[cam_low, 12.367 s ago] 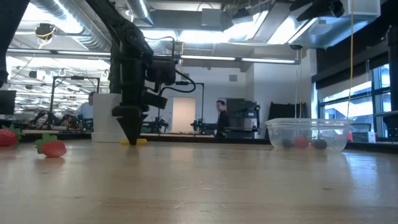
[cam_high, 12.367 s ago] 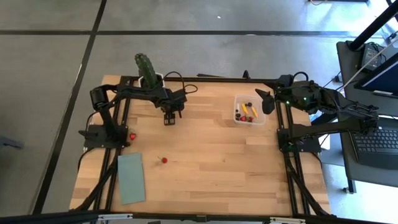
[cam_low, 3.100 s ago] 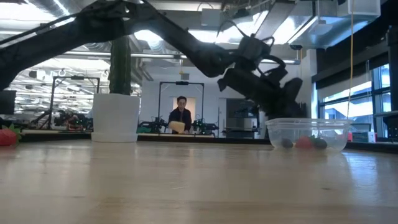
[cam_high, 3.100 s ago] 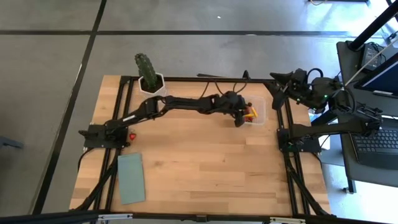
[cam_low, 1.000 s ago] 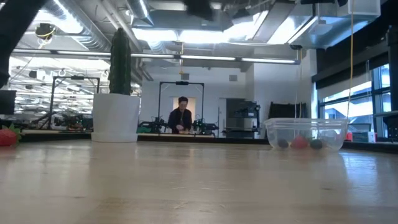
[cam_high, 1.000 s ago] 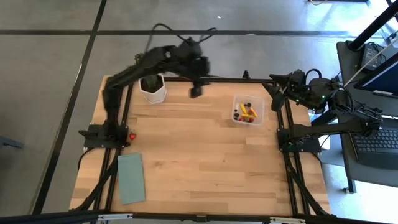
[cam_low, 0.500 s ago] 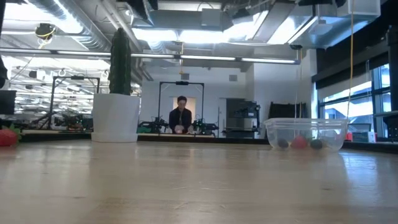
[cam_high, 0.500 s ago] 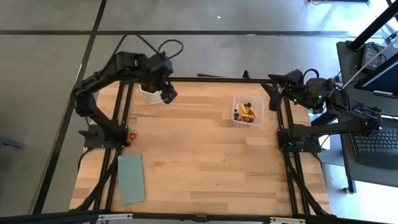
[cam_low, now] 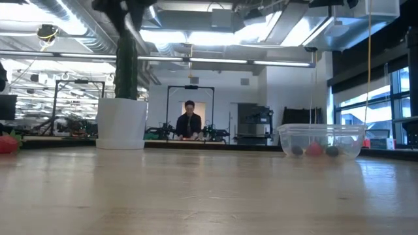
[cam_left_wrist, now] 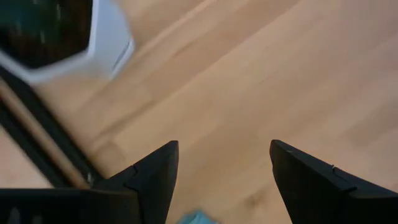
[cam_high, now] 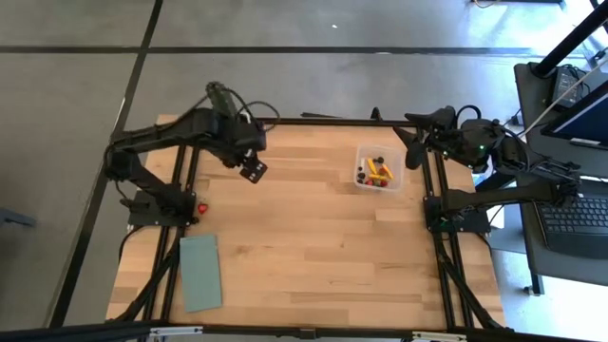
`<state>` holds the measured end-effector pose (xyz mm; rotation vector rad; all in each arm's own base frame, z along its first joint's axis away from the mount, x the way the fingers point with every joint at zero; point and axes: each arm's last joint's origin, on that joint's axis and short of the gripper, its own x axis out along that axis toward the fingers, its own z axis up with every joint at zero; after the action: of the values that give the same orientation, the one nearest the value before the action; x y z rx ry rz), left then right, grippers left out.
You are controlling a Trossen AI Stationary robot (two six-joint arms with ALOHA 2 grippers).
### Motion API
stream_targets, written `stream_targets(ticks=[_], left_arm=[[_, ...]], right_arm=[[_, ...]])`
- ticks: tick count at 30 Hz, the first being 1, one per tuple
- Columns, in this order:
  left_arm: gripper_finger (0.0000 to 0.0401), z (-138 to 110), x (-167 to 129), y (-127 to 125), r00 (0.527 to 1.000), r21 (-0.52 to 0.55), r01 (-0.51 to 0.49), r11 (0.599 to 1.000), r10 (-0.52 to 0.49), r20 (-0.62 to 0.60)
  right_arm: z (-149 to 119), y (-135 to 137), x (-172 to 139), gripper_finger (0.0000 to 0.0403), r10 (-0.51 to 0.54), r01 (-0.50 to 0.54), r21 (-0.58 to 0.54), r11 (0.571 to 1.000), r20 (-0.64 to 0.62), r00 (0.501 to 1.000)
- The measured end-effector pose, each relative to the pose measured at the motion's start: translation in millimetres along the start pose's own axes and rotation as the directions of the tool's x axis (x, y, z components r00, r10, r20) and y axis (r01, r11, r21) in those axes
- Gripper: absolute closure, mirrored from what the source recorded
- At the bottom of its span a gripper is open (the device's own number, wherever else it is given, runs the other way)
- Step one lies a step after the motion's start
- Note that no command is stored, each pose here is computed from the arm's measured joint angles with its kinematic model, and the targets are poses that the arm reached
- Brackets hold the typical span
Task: Pick and placing Produce into tupperware
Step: Put the red strawberry into the transparent bin
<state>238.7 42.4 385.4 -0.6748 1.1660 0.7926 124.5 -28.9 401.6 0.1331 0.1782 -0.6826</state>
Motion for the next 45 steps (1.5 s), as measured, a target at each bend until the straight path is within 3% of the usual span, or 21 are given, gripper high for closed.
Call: stream_targets(ticks=[5,12,16,25,32,37,45], left_arm=[[0.0158,-12.8,42.1,10.4,0.983,-0.089,-0.114,0.99,0.099,-0.154],[0.0158,-37.2,99.8,35.7,0.896,-0.142,-0.295,0.945,0.222,-0.384],[0.0158,-49.1,119.1,48.9,0.847,-0.16,-0.379,0.912,0.271,-0.457],[0.0158,-75.5,140.9,72.9,0.779,-0.179,-0.453,0.873,0.29,-0.556],[0.0158,-89.3,161.3,77.6,0.834,-0.273,-0.368,0.889,0.186,-0.52],[0.0158,-99.4,171.5,84.0,0.807,-0.276,-0.415,0.867,0.211,-0.551],[0.0158,-103.8,176.9,79.0,0.825,-0.276,-0.403,0.873,0.216,-0.522]], right_arm=[[-1.3,2.9,4.9,0.0148,-0.004,0.004,-0.01,1.0,-0.016,1.0],[-2.1,4.6,8.0,0.0148,-0.006,0.006,-0.013,1.0,-0.025,1.0],[-2.1,4.8,8.2,0.0148,-0.006,0.006,-0.014,1.0,-0.026,1.0],[-2.8,4.8,8.4,0.0148,-0.008,0.007,-0.018,1.0,-0.033,0.999],[-3.2,4.7,8.6,0.0148,-0.009,0.008,-0.021,1.0,-0.036,0.999],[-3.2,4.8,8.5,0.0148,-0.009,0.008,-0.02,1.0,-0.036,0.999],[-3.1,4.7,8.6,0.0148,-0.009,0.008,-0.02,1.0,-0.035,0.999]])
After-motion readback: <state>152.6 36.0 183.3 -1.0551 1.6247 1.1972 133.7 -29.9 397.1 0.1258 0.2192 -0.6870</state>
